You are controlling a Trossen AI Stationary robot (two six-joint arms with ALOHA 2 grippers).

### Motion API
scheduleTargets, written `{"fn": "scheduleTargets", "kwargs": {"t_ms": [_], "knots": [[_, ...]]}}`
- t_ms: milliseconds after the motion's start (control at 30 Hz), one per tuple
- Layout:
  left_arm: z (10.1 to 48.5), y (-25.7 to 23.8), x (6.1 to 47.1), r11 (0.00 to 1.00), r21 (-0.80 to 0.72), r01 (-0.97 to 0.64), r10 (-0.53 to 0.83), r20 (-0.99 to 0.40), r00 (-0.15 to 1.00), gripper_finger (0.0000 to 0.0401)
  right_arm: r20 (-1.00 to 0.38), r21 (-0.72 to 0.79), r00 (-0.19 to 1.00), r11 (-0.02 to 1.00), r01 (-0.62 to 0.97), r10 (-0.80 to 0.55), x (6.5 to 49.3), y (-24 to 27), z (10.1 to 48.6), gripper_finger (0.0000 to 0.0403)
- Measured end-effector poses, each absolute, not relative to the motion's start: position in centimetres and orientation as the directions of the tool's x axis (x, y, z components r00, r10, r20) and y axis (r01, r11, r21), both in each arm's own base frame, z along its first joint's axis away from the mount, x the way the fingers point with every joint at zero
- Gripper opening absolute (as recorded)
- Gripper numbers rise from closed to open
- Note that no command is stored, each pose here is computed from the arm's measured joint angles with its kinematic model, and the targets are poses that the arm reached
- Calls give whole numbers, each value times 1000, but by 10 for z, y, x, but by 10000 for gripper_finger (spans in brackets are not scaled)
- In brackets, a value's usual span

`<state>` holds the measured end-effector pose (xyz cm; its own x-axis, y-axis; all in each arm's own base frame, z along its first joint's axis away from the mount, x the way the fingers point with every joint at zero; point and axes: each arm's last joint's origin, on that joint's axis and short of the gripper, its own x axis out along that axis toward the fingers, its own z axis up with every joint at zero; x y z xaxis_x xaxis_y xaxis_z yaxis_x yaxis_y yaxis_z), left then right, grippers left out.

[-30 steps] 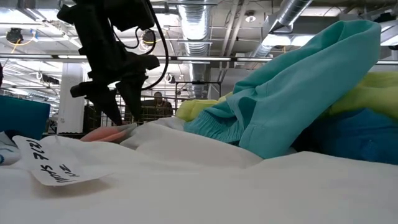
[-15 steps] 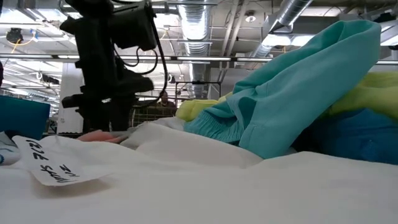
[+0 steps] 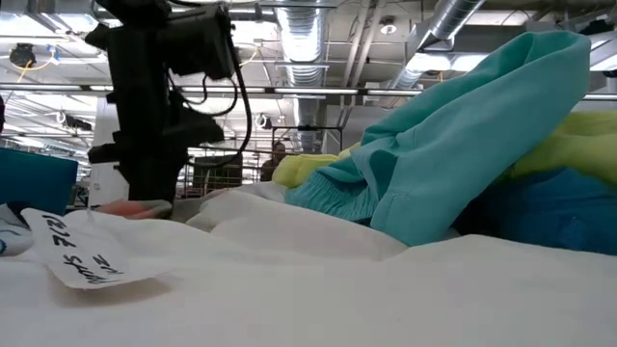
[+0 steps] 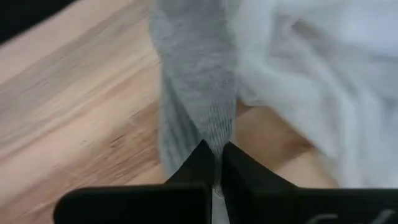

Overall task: Pick & Place Cloths
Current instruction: Put the gray sock into the blue bin

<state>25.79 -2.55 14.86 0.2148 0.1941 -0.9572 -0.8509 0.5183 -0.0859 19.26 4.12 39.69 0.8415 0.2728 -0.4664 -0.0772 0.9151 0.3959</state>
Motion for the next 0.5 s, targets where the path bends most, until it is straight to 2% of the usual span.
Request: {"fn": "scheduleTargets", "kwargs": {"t_ms": [200,367,500], "knots": [[195,-33,258,576,-234,-784,214,-882,420,0,-465,396,843,915,-77,272,193,41,397,291],[260,-39,243,640,-398,-657,229,-718,658,0,-464,396,843,915,-77,272,193,41,397,291],[312,-45,216,692,-523,-498,161,-560,813,0,-464,396,843,915,-77,272,193,41,397,291]]}}
